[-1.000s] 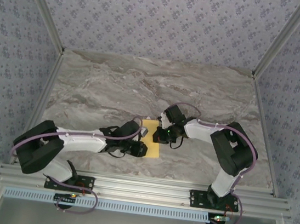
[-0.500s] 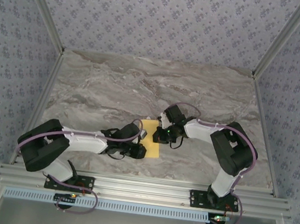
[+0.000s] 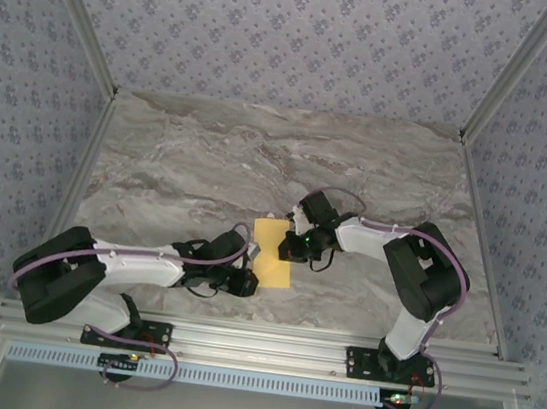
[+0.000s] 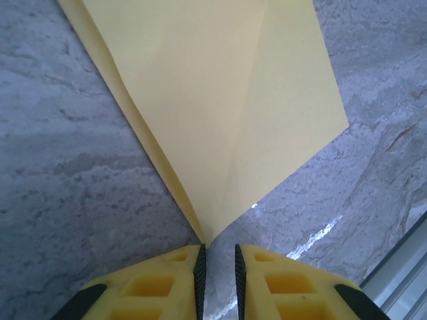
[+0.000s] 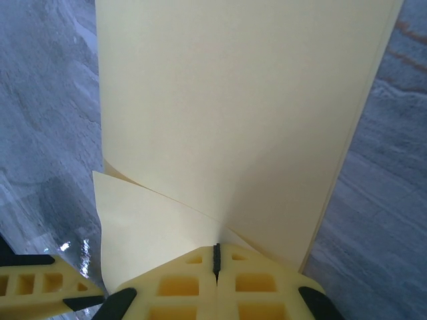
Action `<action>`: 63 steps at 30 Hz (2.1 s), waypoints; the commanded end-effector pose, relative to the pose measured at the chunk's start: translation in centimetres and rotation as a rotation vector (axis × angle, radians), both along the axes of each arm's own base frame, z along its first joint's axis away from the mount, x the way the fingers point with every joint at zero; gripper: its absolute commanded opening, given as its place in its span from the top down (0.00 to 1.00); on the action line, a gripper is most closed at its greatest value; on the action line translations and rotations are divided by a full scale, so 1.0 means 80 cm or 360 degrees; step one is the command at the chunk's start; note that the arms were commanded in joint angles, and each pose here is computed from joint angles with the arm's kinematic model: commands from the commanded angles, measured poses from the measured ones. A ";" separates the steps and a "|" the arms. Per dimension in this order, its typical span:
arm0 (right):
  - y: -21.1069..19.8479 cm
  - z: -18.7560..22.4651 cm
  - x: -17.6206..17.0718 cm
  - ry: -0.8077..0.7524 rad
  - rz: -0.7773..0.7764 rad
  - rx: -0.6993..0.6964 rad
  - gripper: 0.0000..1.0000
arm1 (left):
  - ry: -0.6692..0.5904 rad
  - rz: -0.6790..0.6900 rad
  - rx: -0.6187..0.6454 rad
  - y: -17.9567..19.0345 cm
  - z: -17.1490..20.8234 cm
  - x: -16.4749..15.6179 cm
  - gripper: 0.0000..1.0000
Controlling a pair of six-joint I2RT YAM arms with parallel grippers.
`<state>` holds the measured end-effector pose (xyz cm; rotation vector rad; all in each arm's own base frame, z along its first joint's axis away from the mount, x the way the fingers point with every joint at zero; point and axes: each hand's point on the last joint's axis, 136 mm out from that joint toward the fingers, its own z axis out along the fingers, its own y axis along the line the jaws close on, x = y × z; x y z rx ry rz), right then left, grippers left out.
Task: Fold a paper plane with a square sheet of paper (fold left side to right side)
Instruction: Fold the triangle a second time at the center of the table, then turn over the paper at the center of the table.
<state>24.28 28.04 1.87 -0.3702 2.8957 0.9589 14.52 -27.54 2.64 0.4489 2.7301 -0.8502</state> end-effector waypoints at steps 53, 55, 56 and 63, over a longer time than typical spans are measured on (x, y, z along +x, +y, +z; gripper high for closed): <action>0.031 0.053 -0.004 -0.0070 -0.0082 0.0509 0.58 | -0.0227 0.0279 -0.0221 0.007 0.061 0.103 0.88; 0.036 0.057 -0.003 -0.0067 -0.0076 0.0552 0.73 | -0.0236 0.0293 -0.0223 0.009 0.065 0.104 0.82; 0.037 0.060 -0.001 -0.0079 -0.0077 0.0564 0.80 | -0.0243 0.0303 -0.0227 0.012 0.069 0.104 0.77; 0.015 0.120 0.015 -0.0222 -0.0129 0.0778 0.97 | -0.0364 0.0438 -0.0423 0.035 0.132 0.104 0.24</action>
